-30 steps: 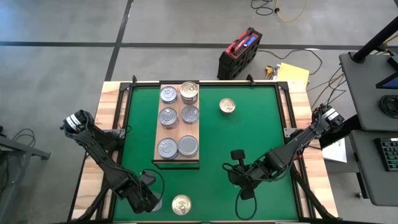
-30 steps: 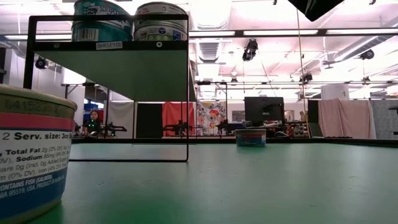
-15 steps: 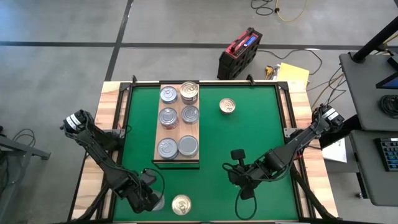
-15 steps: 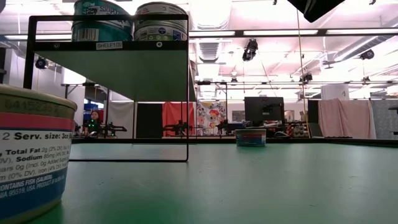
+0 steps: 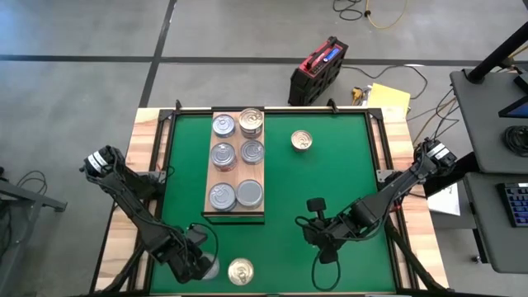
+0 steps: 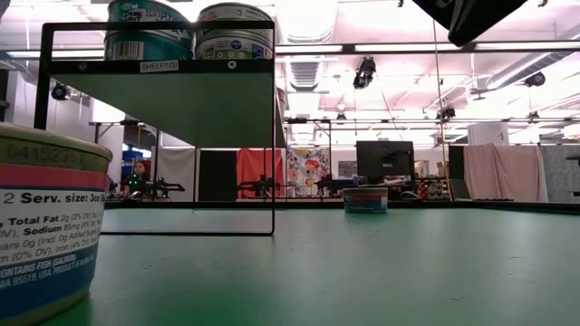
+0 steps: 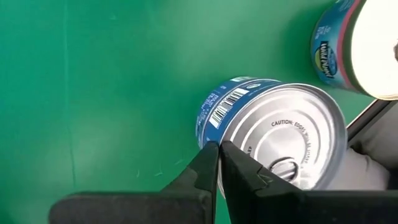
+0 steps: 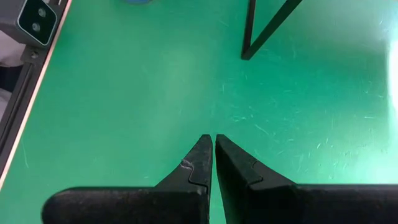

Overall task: Stack canned seafood by type on shelf
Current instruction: Put the blue tuna can on the shelf

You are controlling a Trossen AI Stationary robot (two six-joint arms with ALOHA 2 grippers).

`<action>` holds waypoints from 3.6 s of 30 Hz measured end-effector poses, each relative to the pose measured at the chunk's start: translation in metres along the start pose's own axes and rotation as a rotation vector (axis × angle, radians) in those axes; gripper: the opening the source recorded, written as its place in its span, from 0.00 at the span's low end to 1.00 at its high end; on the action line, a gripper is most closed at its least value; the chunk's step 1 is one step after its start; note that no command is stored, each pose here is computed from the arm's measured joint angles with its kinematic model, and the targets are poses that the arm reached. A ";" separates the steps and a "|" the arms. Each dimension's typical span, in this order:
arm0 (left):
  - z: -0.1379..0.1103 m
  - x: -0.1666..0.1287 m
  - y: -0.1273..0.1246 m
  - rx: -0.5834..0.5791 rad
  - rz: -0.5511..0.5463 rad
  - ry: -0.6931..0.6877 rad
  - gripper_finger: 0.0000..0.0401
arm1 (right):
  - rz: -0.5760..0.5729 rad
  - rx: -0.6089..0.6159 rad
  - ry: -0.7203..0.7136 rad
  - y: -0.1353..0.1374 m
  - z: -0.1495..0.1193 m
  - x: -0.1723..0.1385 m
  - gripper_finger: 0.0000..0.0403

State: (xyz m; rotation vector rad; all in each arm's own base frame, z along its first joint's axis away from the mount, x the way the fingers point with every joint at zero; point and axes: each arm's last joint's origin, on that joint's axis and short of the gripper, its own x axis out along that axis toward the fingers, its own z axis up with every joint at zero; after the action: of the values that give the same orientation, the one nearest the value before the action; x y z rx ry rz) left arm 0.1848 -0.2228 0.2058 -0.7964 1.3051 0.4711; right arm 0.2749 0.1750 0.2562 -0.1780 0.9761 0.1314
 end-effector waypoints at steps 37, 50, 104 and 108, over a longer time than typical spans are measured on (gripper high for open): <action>0.002 -0.030 -0.026 0.018 -0.022 -0.103 0.06 | -0.007 0.001 0.025 0.000 -0.007 0.005 0.03; -0.002 -0.008 -0.021 -0.036 0.076 -0.021 0.38 | -0.009 0.021 0.031 0.000 -0.009 0.006 0.03; -0.003 -0.009 -0.021 0.047 0.210 -0.006 0.00 | -0.011 0.023 0.036 0.000 -0.014 0.012 0.03; -0.004 -0.018 -0.027 0.117 0.184 -0.005 0.00 | -0.009 0.026 0.031 0.000 -0.014 0.013 0.03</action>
State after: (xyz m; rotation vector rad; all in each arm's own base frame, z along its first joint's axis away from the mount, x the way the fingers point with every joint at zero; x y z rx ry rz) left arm 0.1971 -0.2413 0.2295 -0.5801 1.3943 0.5370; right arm 0.2704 0.1723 0.2381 -0.1612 1.0074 0.1077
